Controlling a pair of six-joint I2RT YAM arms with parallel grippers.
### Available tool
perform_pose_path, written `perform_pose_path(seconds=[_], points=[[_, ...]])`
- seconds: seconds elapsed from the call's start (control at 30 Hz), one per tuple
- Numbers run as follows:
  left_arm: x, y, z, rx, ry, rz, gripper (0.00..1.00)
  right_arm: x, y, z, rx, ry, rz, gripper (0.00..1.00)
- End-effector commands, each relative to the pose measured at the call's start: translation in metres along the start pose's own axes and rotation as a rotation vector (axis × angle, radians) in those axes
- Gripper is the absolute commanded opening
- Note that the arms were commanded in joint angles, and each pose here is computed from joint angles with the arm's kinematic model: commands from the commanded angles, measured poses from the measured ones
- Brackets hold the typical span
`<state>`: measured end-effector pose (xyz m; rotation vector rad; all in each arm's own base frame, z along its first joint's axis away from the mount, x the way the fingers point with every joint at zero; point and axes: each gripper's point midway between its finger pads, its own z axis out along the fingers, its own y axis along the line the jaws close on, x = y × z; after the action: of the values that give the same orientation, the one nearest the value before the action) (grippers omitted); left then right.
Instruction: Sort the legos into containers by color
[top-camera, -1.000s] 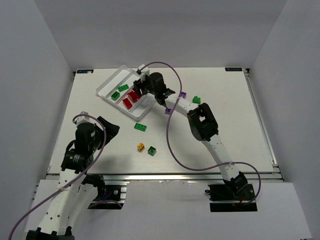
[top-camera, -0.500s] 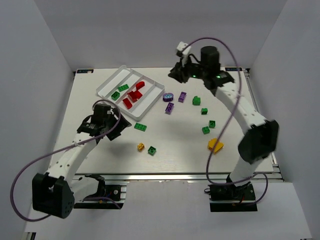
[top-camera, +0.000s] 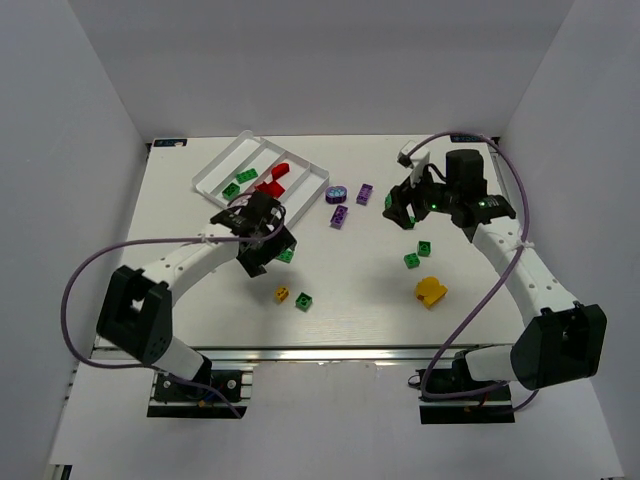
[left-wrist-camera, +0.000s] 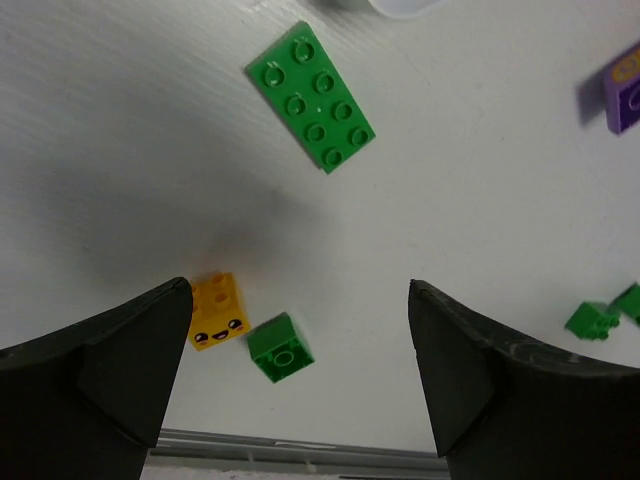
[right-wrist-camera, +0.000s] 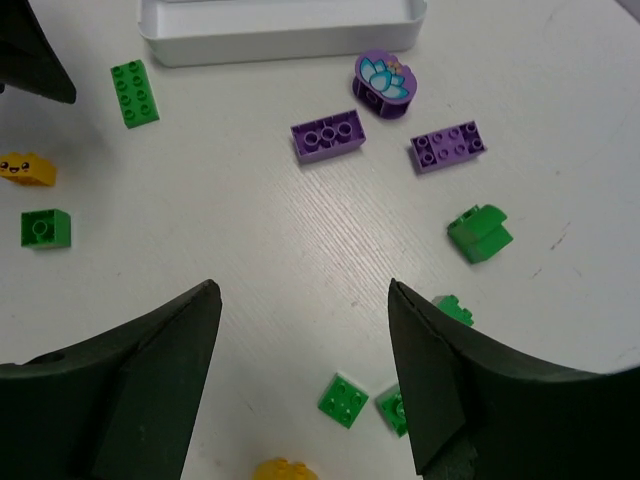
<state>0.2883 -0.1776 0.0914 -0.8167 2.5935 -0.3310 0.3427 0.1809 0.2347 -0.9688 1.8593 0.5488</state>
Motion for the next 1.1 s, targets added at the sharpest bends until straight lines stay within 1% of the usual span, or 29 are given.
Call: perform_pose_path(seconds=[0.0,0.07,0.1,0.13,0.17,0.2,0.27,0.33,0.4,0.67,0.87,0.93,0.97,1.07], points=[[-0.017,-0.009,-0.002,-0.088,-0.062,-0.104,0.97,-0.015,-0.005,-0.008,0.002,-0.068,0.030,0.73],[-0.019,-0.016,0.009,-0.110,-0.070,-0.095,0.96,-0.017,-0.010,-0.007,0.005,-0.087,0.050,0.73],[-0.025,-0.026,0.007,-0.101,-0.085,-0.113,0.96,-0.015,-0.012,-0.006,0.001,-0.092,0.064,0.73],[-0.028,-0.029,0.010,-0.108,-0.095,-0.118,0.96,-0.014,-0.013,-0.006,-0.001,-0.095,0.075,0.73],[-0.030,-0.024,0.018,-0.151,-0.106,-0.118,0.95,-0.013,-0.017,-0.006,-0.001,-0.099,0.077,0.73],[-0.035,-0.030,0.019,-0.154,-0.123,-0.147,0.95,-0.012,-0.017,-0.005,-0.002,-0.098,0.082,0.73],[-0.036,-0.027,0.026,-0.189,-0.129,-0.148,0.94,-0.010,-0.022,-0.003,-0.002,-0.099,0.091,0.73],[-0.033,-0.024,0.036,-0.217,-0.126,-0.153,0.88,-0.010,-0.026,-0.004,-0.001,-0.104,0.104,0.73],[-0.034,-0.026,0.043,-0.205,-0.140,-0.163,0.84,-0.008,-0.028,-0.003,-0.009,-0.102,0.121,0.73],[-0.024,-0.017,0.080,-0.280,-0.165,-0.124,0.82,0.002,-0.037,-0.009,-0.019,-0.089,0.152,0.73],[-0.025,-0.008,0.092,-0.355,-0.182,-0.102,0.79,0.010,-0.031,-0.013,-0.029,-0.084,0.165,0.72],[-0.021,0.000,0.094,-0.385,-0.169,-0.087,0.72,0.013,-0.028,-0.015,-0.030,-0.089,0.169,0.72],[-0.017,0.006,0.094,-0.397,-0.161,-0.084,0.65,0.014,-0.026,-0.015,-0.033,-0.090,0.174,0.72],[-0.012,0.012,0.090,-0.390,-0.142,-0.077,0.54,0.015,-0.024,-0.015,-0.039,-0.092,0.180,0.71]])
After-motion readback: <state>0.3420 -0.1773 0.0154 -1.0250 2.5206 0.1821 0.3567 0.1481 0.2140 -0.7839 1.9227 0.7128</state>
